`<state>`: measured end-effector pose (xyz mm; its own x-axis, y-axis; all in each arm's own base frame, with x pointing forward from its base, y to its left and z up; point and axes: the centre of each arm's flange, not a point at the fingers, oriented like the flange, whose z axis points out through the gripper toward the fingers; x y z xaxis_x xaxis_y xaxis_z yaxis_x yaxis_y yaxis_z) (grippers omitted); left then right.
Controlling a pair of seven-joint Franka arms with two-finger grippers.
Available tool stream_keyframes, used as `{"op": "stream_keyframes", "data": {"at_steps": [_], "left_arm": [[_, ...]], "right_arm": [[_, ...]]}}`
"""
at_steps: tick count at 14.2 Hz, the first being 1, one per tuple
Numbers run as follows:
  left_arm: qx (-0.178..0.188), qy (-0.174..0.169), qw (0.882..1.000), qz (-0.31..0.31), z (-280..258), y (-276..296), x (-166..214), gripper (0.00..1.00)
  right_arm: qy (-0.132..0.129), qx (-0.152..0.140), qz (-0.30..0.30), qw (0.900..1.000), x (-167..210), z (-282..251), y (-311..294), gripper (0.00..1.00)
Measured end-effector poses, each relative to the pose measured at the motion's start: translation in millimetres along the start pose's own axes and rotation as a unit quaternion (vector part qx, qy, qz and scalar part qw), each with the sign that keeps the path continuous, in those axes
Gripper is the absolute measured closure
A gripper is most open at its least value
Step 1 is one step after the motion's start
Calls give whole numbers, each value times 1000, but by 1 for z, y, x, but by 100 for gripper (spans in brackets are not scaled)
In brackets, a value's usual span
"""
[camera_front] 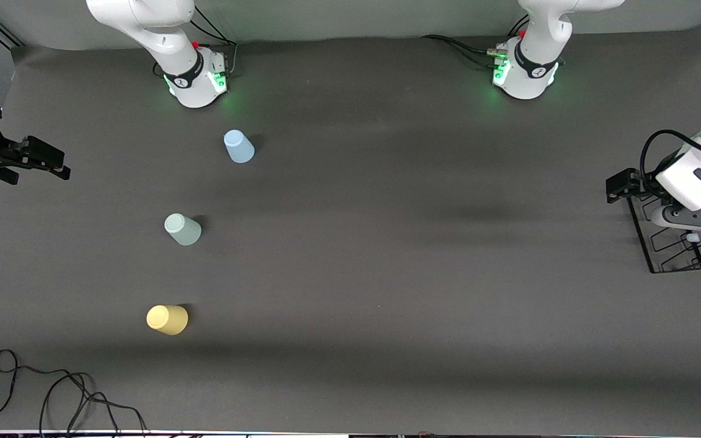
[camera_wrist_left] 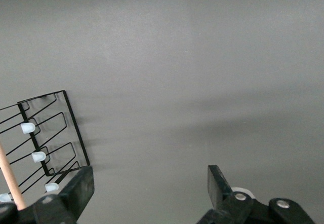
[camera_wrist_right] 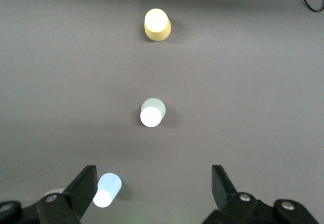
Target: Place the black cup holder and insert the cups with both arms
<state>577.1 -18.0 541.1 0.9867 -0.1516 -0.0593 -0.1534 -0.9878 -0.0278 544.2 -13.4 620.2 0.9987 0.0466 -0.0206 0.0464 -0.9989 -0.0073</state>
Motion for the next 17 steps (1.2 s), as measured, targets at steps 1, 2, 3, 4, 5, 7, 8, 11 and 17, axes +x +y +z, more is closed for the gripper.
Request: {"op": "stream_keyframes", "data": {"at_steps": [1, 2, 3, 4, 5, 7, 8, 11, 17], "left_arm": [[0, 0, 1000, 0, 0, 0, 0, 0], [0, 0, 1000, 0, 0, 0, 0, 0], [0, 0, 1000, 0, 0, 0, 0, 0], [0, 0, 1000, 0, 0, 0, 0, 0], [0, 0, 1000, 0, 0, 0, 0, 0], [0, 0, 1000, 0, 0, 0, 0, 0], [0, 0, 1000, 0, 0, 0, 0, 0], [0, 0, 1000, 0, 0, 0, 0, 0], [0, 0, 1000, 0, 0, 0, 0, 0]], "right_arm": [[-1, 0, 0, 1000, 0, 1, 0, 0], [-1, 0, 0, 1000, 1, 1, 0, 0], [-2, 0, 0, 1000, 1, 2, 0, 0], [-2, 0, 0, 1000, 1, 2, 0, 0], [-2, 0, 0, 1000, 1, 2, 0, 0], [-2, 0, 0, 1000, 1, 2, 0, 0], [-2, 0, 0, 1000, 1, 3, 0, 0], [-4, 0, 1, 1000, 2, 4, 1, 0], [-7, 1, 3, 1000, 4, 8, 3, 0]]}}
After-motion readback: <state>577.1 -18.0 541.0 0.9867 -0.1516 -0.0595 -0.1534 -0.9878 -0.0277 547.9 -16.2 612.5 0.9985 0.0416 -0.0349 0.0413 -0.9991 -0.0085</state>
